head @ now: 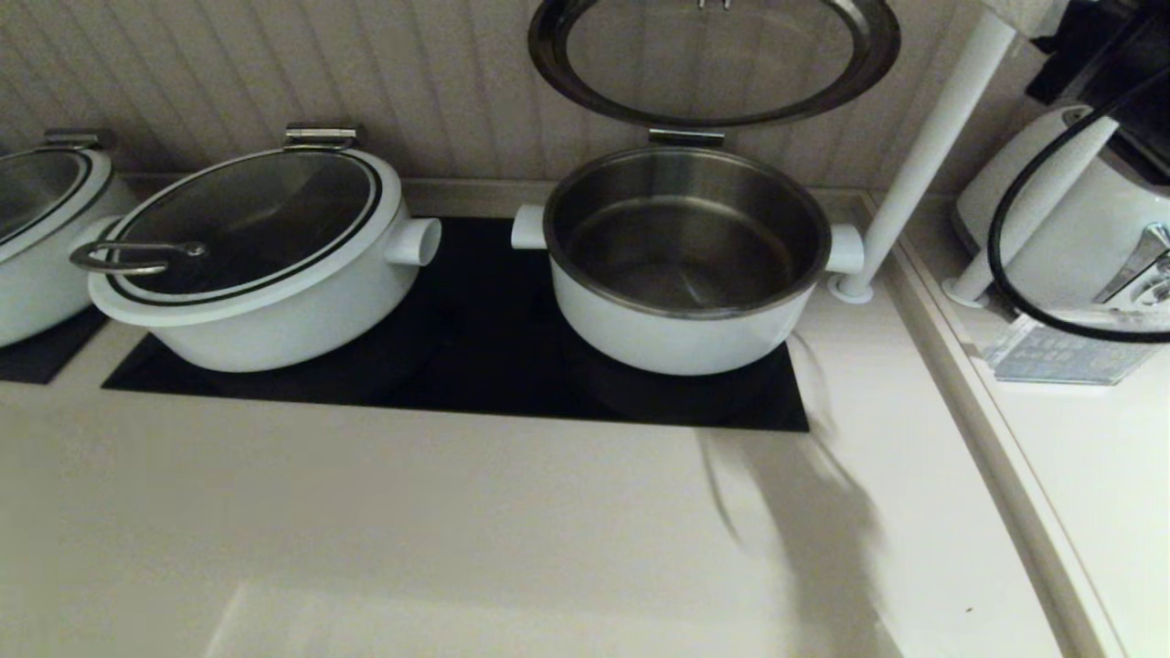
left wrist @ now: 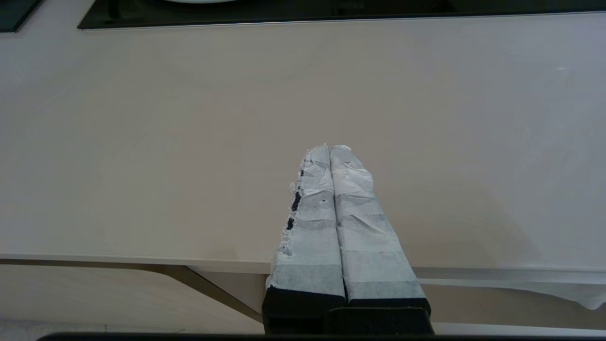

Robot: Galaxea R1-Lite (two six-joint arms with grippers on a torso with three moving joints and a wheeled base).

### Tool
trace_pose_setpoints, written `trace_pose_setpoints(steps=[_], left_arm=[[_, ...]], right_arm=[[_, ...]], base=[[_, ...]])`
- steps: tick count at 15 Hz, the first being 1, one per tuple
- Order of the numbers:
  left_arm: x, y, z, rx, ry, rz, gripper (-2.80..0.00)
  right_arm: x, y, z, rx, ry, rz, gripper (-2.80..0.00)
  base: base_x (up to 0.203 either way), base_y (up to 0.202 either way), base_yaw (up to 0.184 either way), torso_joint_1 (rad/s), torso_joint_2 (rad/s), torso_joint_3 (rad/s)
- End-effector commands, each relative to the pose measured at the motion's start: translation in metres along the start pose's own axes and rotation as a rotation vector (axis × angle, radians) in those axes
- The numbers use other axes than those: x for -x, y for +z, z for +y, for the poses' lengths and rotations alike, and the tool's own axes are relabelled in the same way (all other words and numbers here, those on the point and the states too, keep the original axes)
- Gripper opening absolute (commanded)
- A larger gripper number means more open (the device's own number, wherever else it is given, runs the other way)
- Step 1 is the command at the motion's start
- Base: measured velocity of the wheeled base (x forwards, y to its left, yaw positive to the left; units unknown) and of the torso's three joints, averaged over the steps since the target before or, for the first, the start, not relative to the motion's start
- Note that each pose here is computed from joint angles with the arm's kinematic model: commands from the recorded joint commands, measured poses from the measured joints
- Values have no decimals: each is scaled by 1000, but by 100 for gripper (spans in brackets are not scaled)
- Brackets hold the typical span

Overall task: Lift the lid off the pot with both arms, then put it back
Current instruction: Close the pot lid

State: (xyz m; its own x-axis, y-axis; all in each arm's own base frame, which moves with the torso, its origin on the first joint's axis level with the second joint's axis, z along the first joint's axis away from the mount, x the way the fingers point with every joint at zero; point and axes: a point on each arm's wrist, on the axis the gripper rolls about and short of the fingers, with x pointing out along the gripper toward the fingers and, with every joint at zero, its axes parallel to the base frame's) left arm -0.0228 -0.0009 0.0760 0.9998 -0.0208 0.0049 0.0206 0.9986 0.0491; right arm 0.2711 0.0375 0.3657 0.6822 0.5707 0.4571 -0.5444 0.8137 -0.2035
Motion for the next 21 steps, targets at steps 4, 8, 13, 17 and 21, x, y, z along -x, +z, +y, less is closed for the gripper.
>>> trace_pose_setpoints(steps=[4,8,13,17,21], left_arm=[[0,0,0,0,-1,-1,-280],[0,0,0,0,-1,-1,-280],[0,0,0,0,-1,-1,-280],[0,0,0,0,-1,0,-280],[0,0,0,0,1,-1,-280]], right_arm=[[-23,3,-13,12,7,-20,-280],[-35,5,-19,24,35,-37,-280],[-38,7,-20,28,50,-44,-280],[-51,6,-27,47,72,-71,-280],[-60,-14,-32,53,126,-51,-280]], base=[[0,0,0,0,0,0],[0,0,0,0,0,0],[0,0,0,0,0,0],[0,0,0,0,0,0],[0,0,0,0,0,0]])
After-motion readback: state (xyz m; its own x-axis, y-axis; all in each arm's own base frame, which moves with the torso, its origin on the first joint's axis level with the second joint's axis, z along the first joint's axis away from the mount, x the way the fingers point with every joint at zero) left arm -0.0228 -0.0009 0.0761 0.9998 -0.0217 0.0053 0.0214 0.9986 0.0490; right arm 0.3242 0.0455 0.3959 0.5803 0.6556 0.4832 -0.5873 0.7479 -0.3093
